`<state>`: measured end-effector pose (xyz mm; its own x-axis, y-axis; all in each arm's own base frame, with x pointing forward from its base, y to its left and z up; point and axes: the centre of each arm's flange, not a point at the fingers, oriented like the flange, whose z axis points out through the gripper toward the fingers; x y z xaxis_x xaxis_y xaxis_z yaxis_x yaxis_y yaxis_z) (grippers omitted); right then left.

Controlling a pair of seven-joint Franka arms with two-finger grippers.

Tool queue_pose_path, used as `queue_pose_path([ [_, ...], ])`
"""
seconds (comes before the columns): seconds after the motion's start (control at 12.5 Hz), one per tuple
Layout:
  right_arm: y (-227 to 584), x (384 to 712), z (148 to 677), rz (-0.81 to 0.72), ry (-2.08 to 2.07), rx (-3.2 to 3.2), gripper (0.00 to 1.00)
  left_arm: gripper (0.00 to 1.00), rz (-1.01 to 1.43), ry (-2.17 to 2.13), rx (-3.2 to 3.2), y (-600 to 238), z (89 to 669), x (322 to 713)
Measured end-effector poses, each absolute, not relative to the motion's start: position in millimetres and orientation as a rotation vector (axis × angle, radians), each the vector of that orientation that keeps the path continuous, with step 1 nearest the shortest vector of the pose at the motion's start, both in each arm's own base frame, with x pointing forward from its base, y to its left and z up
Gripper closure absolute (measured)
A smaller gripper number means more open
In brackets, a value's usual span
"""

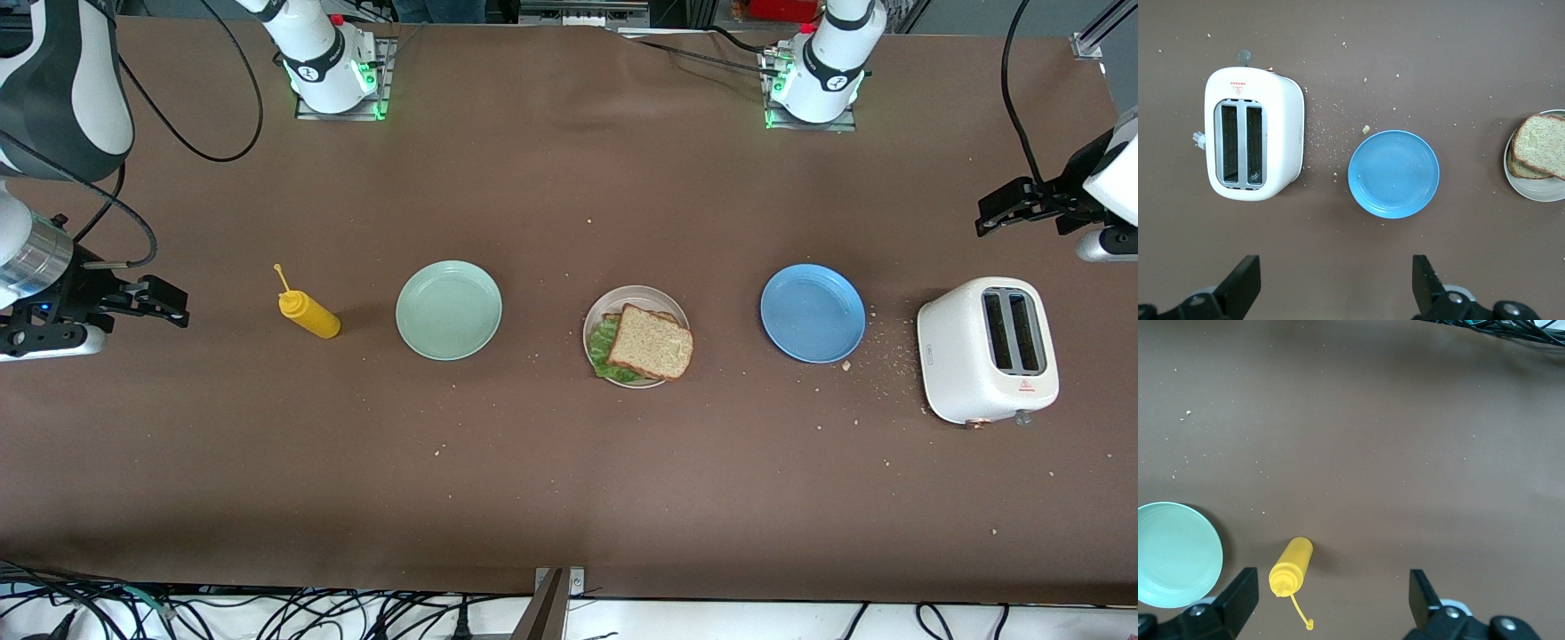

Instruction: Make sandwich in beige plate with both arms

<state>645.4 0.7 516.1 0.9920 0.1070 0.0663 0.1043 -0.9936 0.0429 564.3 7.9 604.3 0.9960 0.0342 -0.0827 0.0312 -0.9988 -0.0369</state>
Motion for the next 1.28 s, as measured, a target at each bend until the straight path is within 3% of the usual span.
queue_pose_path([
  [1.28, 5, 635, 508, -0.046, 0.06, 3.159, 0.0, 0.0, 0.085, -0.05, -3.105, 8, 596, 576],
])
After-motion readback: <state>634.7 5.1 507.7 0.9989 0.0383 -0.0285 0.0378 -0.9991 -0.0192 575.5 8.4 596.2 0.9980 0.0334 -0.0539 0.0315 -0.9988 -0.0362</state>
